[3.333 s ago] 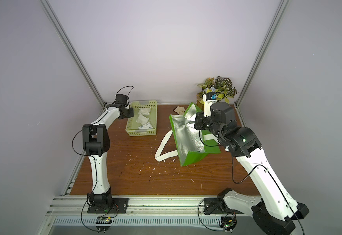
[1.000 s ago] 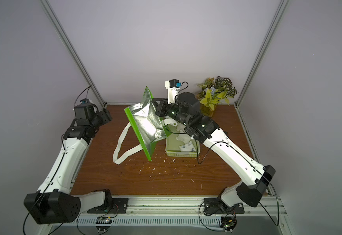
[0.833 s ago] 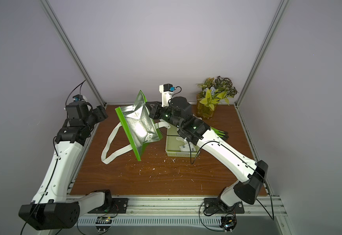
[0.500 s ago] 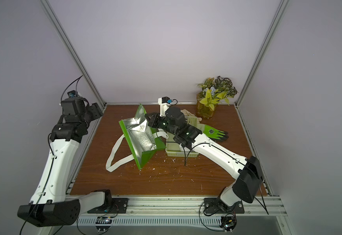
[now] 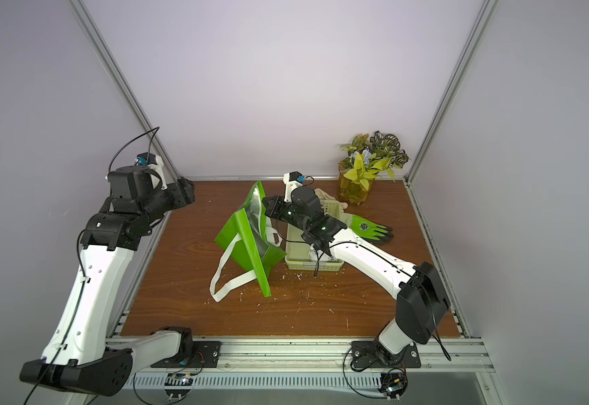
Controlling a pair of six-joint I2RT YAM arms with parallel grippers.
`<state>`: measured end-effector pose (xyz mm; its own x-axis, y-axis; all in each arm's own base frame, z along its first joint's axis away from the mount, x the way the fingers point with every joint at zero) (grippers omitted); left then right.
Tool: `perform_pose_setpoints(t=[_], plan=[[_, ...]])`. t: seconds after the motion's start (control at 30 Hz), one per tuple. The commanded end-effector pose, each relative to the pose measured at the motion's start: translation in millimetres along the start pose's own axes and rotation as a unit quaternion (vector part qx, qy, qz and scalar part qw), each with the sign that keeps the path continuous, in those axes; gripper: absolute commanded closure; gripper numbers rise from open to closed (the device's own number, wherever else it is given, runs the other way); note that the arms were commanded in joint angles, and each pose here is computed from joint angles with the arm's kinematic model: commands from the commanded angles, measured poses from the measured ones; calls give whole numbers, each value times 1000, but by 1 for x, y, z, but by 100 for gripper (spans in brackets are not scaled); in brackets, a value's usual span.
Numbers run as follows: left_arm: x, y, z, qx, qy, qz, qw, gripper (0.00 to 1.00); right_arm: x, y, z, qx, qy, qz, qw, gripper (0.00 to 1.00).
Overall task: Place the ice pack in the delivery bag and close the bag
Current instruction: Place the delivery bag at the center of the board.
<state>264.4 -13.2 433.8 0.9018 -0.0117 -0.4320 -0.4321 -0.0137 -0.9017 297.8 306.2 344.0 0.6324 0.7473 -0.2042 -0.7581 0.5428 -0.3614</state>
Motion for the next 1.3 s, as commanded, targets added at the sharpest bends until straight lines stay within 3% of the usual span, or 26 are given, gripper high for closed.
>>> perform_pose_setpoints(t=[0.0,0.07,0.27,0.43,0.67,0.97,1.27], plan=[[-16,4,-9,-20,53,11,998,22,7,-9,21,-24,-35,-9,999,100],[-18,7,-9,-19,54,15,998,22,15,-9,32,-26,-65,10,998,100],[-34,-5,11,2,-63,-14,998,20,40,4,69,-32,-159,89,983,100],[-45,-25,18,16,-101,-42,994,19,47,12,98,-42,-189,97,976,100],[-58,-37,22,20,-113,-66,991,17,56,16,93,-9,-167,84,982,100],[-51,-31,21,26,-101,-53,993,16,82,39,58,56,-151,140,977,100],[-35,-24,14,31,-57,-23,998,14,71,21,18,61,-76,64,993,100]])
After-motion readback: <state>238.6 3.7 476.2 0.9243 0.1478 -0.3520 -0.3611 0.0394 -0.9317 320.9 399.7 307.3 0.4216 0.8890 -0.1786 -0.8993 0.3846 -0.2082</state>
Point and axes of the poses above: each gripper's point midway between its finger pads, its own x axis out along the fingers, its own z axis along the line the jaws close on, y = z × x, the point moved 9 cm from there along -x, back along the fingers, and after that the axes turned 15 degrees about x, right-handed, at the moved point
